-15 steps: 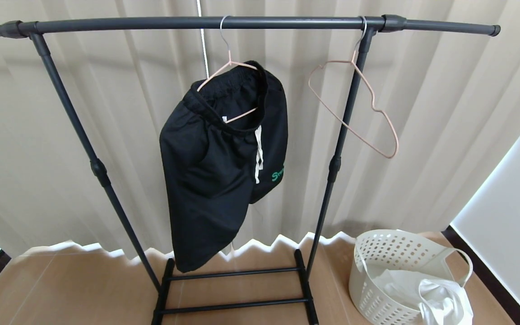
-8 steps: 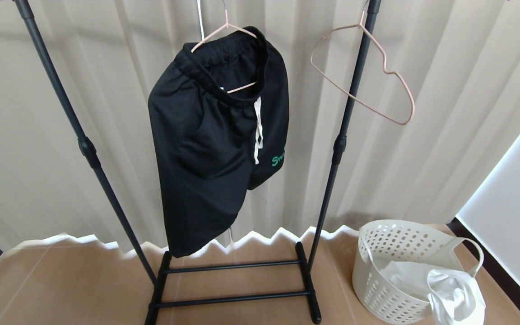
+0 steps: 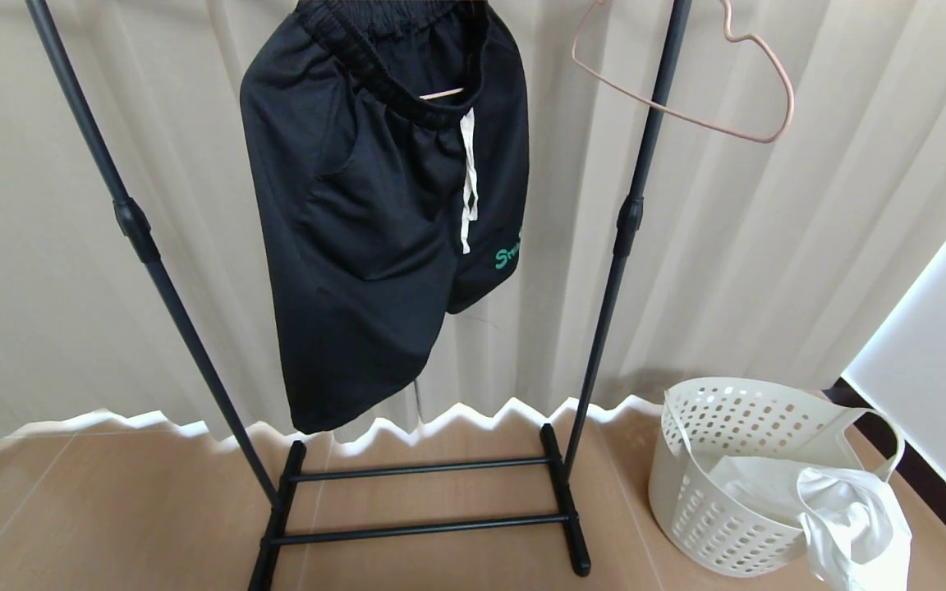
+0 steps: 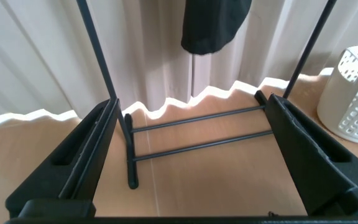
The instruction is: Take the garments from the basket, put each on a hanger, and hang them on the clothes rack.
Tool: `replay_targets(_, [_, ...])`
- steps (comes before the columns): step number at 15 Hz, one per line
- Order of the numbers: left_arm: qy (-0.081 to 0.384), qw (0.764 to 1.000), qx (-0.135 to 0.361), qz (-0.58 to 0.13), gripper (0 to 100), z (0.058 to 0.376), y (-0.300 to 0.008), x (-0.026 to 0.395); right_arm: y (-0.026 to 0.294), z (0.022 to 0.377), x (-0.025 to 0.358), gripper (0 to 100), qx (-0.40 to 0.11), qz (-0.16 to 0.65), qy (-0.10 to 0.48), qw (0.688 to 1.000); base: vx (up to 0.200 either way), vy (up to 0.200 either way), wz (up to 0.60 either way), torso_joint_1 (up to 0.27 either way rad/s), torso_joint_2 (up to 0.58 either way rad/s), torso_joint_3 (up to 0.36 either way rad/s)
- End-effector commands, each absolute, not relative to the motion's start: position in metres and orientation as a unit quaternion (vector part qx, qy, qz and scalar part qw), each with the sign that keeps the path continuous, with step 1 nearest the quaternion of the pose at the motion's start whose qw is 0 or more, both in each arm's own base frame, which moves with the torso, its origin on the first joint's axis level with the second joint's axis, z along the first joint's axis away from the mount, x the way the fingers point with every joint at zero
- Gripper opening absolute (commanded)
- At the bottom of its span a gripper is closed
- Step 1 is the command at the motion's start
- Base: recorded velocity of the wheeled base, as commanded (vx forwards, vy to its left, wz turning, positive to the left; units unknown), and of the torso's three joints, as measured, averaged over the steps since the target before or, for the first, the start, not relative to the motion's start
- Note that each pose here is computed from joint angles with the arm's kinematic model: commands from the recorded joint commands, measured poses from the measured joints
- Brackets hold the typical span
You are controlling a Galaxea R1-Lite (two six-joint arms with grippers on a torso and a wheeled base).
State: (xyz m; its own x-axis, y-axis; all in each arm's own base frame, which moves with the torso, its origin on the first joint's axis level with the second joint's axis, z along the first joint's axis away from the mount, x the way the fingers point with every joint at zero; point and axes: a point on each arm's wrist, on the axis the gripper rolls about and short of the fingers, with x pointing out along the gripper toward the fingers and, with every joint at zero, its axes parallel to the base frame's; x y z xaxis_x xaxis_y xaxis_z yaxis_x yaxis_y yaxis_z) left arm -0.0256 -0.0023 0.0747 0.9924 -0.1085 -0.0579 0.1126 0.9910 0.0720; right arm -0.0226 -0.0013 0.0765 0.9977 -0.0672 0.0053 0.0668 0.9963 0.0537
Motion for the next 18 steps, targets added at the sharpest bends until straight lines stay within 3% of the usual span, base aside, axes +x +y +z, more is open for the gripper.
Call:
replay_targets(1, [0.028, 0.997, 0.037, -0.056, 100, 0.0747, -0.0023, -0.0255, -0.0013, 0.0765, -0.0225, 100, 0.026, -0.034, -0.003, 0.999, 0.000, 0.000, 0.00, -0.002, 0.21, 0.193])
replay_targets(12, [0.028, 0.997, 0.037, -0.056, 100, 0.0747, -0.0023, -0.0255, -0.0013, 0.0765, -0.0225, 100, 0.026, -0.034, -0.003, 0.999, 0.000, 0.000, 0.00, 0.007, 0.07, 0.082])
replay_targets(16, [0.028, 0.997, 0.038, -0.055, 100, 0.0747, -0.0023, -0.0255, -0.0013, 0.0765, -0.0225, 100, 0.026, -0.034, -0.003, 0.999, 0.000, 0.000, -0.60, 0.002, 0.00, 0.007])
replay_targets(18, [0.028, 0.997, 0.037, -0.056, 100, 0.0747, -0.0023, -0.0255, -0.0013, 0.0765, -0.0225, 100, 0.026, -0.034, -0.003, 0.999, 0.000, 0.000, 0.00, 0.000, 0.00, 0.000])
